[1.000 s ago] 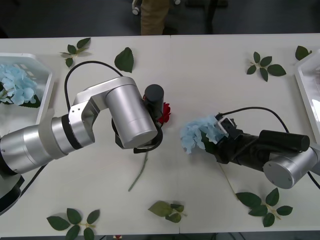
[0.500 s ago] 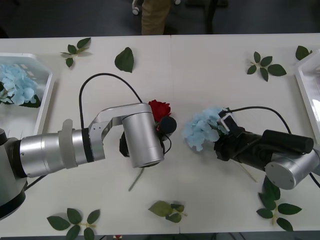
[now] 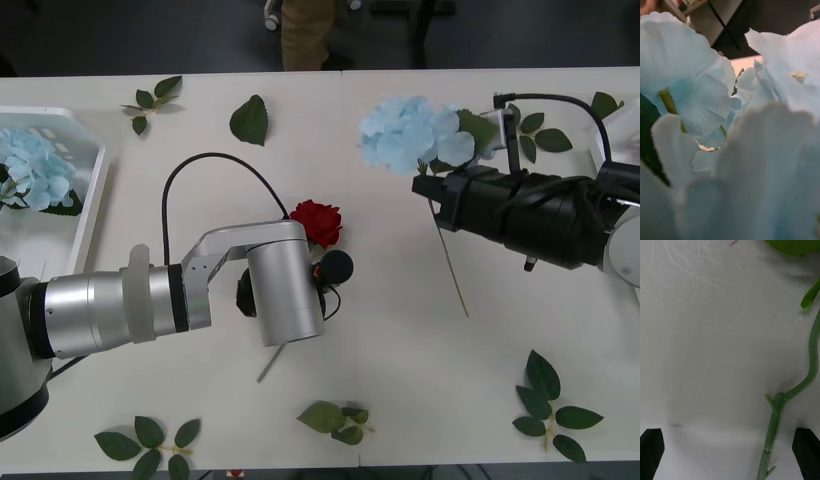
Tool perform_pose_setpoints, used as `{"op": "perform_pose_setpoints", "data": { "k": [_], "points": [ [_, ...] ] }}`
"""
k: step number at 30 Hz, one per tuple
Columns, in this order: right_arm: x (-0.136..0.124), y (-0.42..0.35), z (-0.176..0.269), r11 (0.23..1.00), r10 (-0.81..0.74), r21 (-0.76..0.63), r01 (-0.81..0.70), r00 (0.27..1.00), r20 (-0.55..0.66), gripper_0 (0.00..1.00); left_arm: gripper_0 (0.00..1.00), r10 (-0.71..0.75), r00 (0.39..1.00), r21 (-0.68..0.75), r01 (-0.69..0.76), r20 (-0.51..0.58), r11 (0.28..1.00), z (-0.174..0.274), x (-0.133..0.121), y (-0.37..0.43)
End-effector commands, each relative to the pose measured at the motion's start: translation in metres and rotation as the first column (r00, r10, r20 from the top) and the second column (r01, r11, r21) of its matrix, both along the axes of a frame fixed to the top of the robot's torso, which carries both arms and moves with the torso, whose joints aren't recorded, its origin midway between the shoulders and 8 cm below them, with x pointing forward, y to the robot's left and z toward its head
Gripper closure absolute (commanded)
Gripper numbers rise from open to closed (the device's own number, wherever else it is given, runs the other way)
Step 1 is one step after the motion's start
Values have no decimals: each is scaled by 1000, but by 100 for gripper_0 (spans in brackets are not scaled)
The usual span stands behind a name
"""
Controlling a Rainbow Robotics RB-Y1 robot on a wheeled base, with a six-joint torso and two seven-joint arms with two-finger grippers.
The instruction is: Place the red flowers into the right box and the blue flowers into the left box. If a person shows an open palm, hand one flower to the person first, then continue sorting.
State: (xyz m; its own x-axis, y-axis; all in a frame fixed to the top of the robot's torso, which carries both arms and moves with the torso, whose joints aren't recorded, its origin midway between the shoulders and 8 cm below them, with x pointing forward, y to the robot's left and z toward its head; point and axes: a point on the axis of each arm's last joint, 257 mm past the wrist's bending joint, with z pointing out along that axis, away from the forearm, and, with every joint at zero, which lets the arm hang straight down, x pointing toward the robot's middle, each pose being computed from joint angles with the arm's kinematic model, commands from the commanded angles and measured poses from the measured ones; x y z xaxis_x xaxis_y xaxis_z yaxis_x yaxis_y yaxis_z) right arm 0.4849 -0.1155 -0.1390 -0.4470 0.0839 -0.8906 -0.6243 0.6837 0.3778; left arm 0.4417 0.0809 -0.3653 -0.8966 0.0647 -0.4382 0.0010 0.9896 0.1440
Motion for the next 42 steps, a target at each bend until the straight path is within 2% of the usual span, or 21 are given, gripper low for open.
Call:
{"op": "perform_pose_setpoints", "data": {
  "k": [1, 2, 3, 4, 6, 12, 23, 28, 31, 34, 37, 39, 40, 42],
  "points": [
    [3, 44, 67, 984, 54, 163, -69, 994, 95, 100, 0, 2, 999, 15, -3, 50, 1000, 0, 12, -4],
    [5, 53, 80, 976, 58, 205, -79, 993, 103, 100, 17, 2, 999, 14, -2, 51, 1000, -1, 12, -4],
    [8, 61, 91, 968, 62, 235, -88, 991, 115, 100, 56, 0, 999, 13, -1, 51, 1000, -1, 12, -4],
    [9, 66, 97, 963, 63, 252, -93, 990, 124, 100, 66, 0, 999, 13, -1, 51, 1000, -1, 12, -4],
    [13, 81, 112, 947, 66, 302, -105, 989, 134, 100, 78, 5, 999, 8, -6, 48, 1000, -3, 11, -4],
    [24, 102, 134, 913, 61, 392, -112, 988, 138, 100, 99, 4, 999, 1, -5, 50, 1000, -6, 13, -4],
    [25, 98, 135, 909, 56, 404, -104, 990, 128, 100, 100, -31, 997, -18, 32, 73, 999, -30, 25, 0],
    [25, 97, 136, 907, 57, 409, -104, 990, 126, 100, 100, -28, 996, -17, 29, 81, 999, -27, 31, 5],
    [26, 97, 134, 907, 57, 408, -103, 991, 124, 100, 100, 14, 998, -75, -9, 64, 997, -2, 35, 2],
    [26, 97, 135, 907, 56, 409, -103, 991, 125, 100, 100, 20, 999, -165, -24, -25, 986, 37, 32, 4],
    [27, 93, 132, 910, 51, 404, -95, 992, 118, 100, 100, -23, 996, -213, 4, -85, 977, 78, 21, 7],
    [27, 92, 129, 911, 51, 402, -93, 992, 114, 100, 100, -34, 995, -215, 14, -91, 976, 86, 18, 8],
    [33, 77, 115, 920, 22, 388, -54, 996, 88, 100, 100, -78, 992, -202, 57, -96, 978, 115, 11, 16],
    [40, 52, 94, 931, -24, 364, 1, 998, 58, 100, 100, -127, 988, -201, 108, -88, 974, 141, 7, 18]
  ]
}}
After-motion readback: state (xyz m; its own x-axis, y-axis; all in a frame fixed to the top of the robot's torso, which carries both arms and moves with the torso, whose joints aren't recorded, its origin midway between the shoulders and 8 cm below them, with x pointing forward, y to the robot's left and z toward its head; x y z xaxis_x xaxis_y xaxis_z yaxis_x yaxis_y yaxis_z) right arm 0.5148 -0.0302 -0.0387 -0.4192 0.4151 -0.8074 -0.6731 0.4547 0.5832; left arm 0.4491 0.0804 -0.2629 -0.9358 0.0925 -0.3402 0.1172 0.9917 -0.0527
